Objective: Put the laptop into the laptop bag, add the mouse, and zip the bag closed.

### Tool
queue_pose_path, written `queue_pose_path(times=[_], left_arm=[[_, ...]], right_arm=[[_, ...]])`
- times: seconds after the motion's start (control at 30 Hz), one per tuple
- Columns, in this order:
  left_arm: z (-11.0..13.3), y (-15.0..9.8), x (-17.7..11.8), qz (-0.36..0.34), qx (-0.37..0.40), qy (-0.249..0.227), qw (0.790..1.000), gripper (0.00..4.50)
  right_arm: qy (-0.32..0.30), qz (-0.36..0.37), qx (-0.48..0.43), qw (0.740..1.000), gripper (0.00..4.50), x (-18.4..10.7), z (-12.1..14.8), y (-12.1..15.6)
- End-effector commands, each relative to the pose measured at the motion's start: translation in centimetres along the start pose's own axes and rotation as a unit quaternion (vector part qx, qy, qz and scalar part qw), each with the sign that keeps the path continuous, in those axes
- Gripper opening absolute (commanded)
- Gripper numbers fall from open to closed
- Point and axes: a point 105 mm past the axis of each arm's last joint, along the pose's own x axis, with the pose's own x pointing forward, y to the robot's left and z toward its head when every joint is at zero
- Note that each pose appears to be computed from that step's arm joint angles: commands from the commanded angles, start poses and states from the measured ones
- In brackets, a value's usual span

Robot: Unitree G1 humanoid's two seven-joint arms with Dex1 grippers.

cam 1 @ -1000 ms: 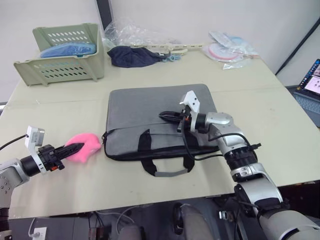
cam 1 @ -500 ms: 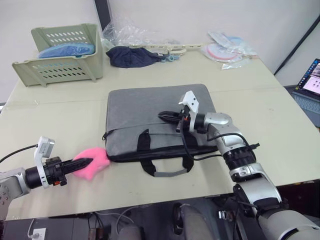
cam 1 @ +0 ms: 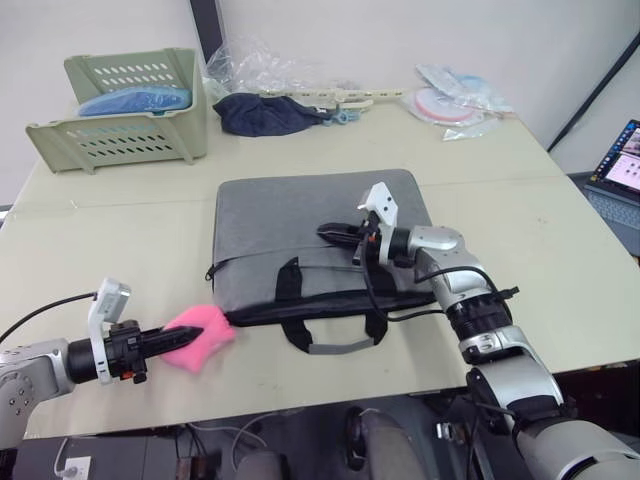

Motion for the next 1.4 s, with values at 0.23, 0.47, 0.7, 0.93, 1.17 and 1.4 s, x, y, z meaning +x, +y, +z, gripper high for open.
queue_pose_path(times=[0.23, 0.47, 0.7, 0.93, 1.17, 1.4], left_arm=[[-1.0, -2.5, 2.8, -0.065, 0.0, 0.021, 0.998, 0.06], [-1.6, -2.9, 3.4, -0.068, 0.002, 0.036, 0.997, 0.06], [-2.4, -2.1, 2.7, -0.042, -0.013, 0.039, 0.998, 0.06], [-3.6, -1.3, 1.7, -0.004, -0.013, 0.067, 0.998, 3.08], [-5.0, -3.0, 0.6, -0.019, -0.044, 0.076, 0.996, 4.47], [-6.0, -5.8, -1.2, -0.041, -0.071, 0.082, 0.993, 4.47]], right_arm=[[0.083, -0.002, 0.047, 0.995, 0.0, 0.0, -5.3, 0.9], [0.083, -0.004, 0.046, 0.995, 0.0, 0.0, -5.3, 0.8], [0.086, -0.003, 0.046, 0.995, 0.0, 0.0, -5.4, 0.9], [0.086, -0.002, 0.044, 0.995, 0.0, 0.1, -5.3, 0.8], [0.087, -0.001, 0.044, 0.995, 0.0, 0.1, -5.5, 0.9], [0.086, 0.002, 0.045, 0.995, 0.0, 0.3, -5.5, 1.0]])
